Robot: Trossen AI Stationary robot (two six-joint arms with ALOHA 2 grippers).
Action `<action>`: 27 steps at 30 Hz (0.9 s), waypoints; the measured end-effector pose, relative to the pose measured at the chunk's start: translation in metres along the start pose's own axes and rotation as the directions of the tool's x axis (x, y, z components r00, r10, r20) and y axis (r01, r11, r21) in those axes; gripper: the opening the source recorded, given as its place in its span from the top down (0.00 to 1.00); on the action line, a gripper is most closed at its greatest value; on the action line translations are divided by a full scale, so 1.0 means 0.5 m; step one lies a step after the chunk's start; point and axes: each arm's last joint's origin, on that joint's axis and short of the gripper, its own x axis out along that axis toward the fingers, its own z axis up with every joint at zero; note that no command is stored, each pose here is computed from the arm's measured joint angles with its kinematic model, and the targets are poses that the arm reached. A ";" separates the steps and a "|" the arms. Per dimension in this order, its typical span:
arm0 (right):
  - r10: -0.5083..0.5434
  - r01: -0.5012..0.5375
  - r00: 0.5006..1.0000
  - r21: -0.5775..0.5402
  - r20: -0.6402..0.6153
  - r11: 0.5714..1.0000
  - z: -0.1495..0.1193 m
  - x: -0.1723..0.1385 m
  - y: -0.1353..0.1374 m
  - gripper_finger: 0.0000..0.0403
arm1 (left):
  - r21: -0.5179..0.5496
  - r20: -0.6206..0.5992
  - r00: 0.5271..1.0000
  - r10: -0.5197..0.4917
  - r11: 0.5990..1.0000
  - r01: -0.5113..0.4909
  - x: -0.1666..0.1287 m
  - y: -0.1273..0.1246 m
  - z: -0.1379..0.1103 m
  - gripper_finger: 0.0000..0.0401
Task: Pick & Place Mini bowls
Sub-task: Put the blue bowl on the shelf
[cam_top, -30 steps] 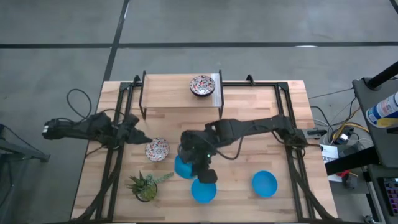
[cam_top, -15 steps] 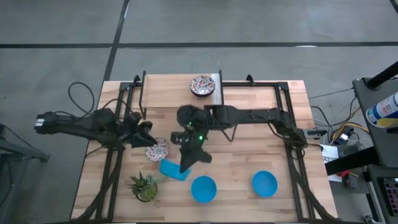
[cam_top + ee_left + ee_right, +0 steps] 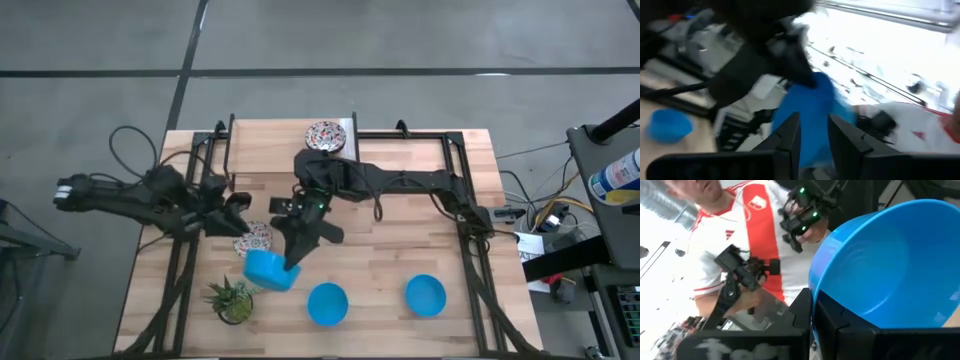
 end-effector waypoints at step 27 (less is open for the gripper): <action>0.047 -0.047 0.999 -0.034 0.007 0.998 0.014 -0.017 0.008 0.98 | 0.004 -0.145 0.979 -0.144 0.989 0.146 0.061 -0.023 0.031 0.78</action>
